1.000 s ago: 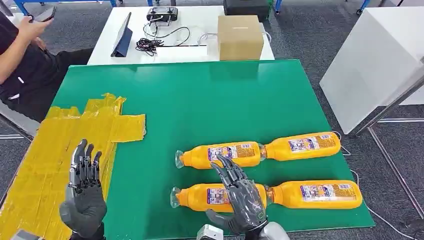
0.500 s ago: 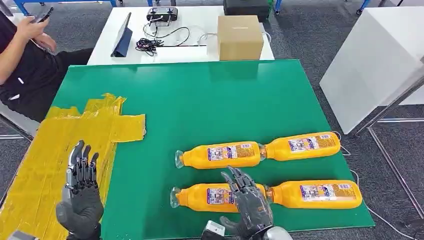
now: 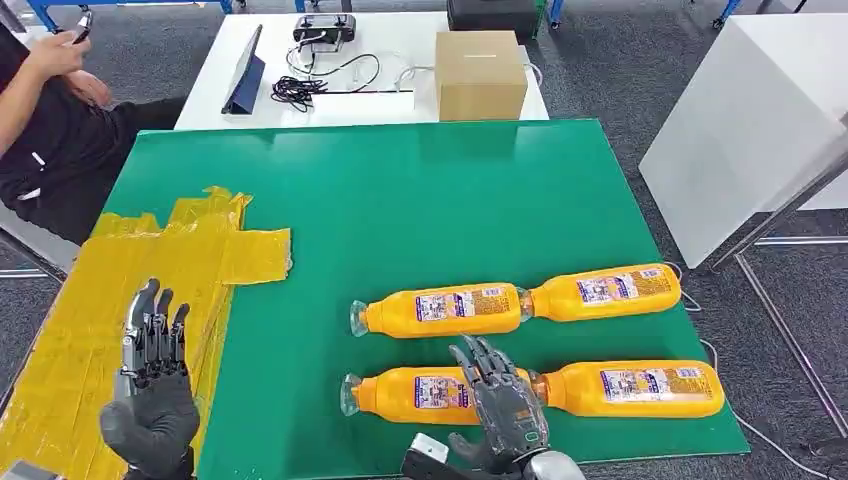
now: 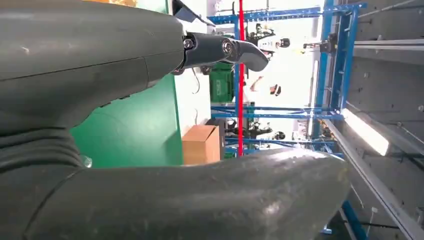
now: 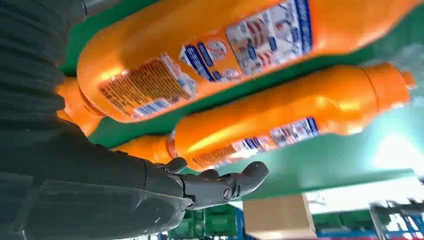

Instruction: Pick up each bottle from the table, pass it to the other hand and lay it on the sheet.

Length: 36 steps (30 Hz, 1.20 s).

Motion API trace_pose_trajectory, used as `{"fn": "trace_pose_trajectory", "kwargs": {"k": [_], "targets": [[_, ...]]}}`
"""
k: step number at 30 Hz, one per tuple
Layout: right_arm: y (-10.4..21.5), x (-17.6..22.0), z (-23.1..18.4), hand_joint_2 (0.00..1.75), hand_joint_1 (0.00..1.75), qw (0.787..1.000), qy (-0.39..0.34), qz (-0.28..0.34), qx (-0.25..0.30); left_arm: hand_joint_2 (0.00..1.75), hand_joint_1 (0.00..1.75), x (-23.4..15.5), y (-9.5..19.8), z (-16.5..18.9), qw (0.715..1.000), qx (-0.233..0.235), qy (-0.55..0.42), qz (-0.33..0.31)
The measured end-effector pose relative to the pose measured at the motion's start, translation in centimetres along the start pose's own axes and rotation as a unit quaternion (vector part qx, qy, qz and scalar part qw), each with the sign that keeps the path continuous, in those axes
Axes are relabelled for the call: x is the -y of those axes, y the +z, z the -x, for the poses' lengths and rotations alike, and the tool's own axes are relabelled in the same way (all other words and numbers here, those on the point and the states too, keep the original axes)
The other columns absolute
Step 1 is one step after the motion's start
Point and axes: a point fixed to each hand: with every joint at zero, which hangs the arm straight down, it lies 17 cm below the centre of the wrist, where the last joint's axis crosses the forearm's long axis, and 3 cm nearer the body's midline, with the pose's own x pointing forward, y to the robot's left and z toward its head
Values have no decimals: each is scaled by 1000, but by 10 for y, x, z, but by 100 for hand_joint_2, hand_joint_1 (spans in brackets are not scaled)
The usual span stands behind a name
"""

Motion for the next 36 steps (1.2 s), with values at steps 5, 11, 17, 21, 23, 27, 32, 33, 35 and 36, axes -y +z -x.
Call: {"fn": "trace_pose_trajectory", "kwargs": {"k": [5, 11, 17, 21, 23, 27, 32, 33, 35, 36], "targets": [[-3, -3, 6, 175, 0, 1000, 6, -9, -11, 0, 0, -2, -2, -2, 1000, 2, -1, -3], [-8, -5, 11, 175, 0, 1000, 8, -15, -20, 0, 0, -4, -2, -1, 1000, 0, 1, -5], [-12, -8, 16, 175, 0, 999, 9, -21, -30, 0, 0, -6, -3, -1, 1000, 0, 2, -9], [-13, -12, 19, 175, 0, 999, 14, -30, -36, 0, 0, -8, -3, -1, 1000, 0, 2, -10], [-12, -17, 22, 175, 0, 998, 20, -43, -42, 0, 0, -9, -3, -1, 1000, -1, 2, -12], [-11, -27, 29, 175, 0, 996, 27, -64, -52, 0, 0, -11, -4, -3, 1000, 3, 10, -18], [-13, -38, 37, 175, 175, 994, 30, -87, -59, 0, 0, -14, -6, -6, 999, 10, 21, -22], [-14, -39, 38, 175, 175, 994, 30, -90, -59, 0, 0, -14, -6, -6, 999, 11, 21, -23], [-16, -39, 39, 175, 175, 994, 30, -91, -58, 0, 0, -16, -7, -7, 999, 13, 23, -24], [-17, -40, 39, 175, 175, 994, 30, -92, -58, 0, 0, -16, -7, -7, 999, 14, 23, -25]]}}
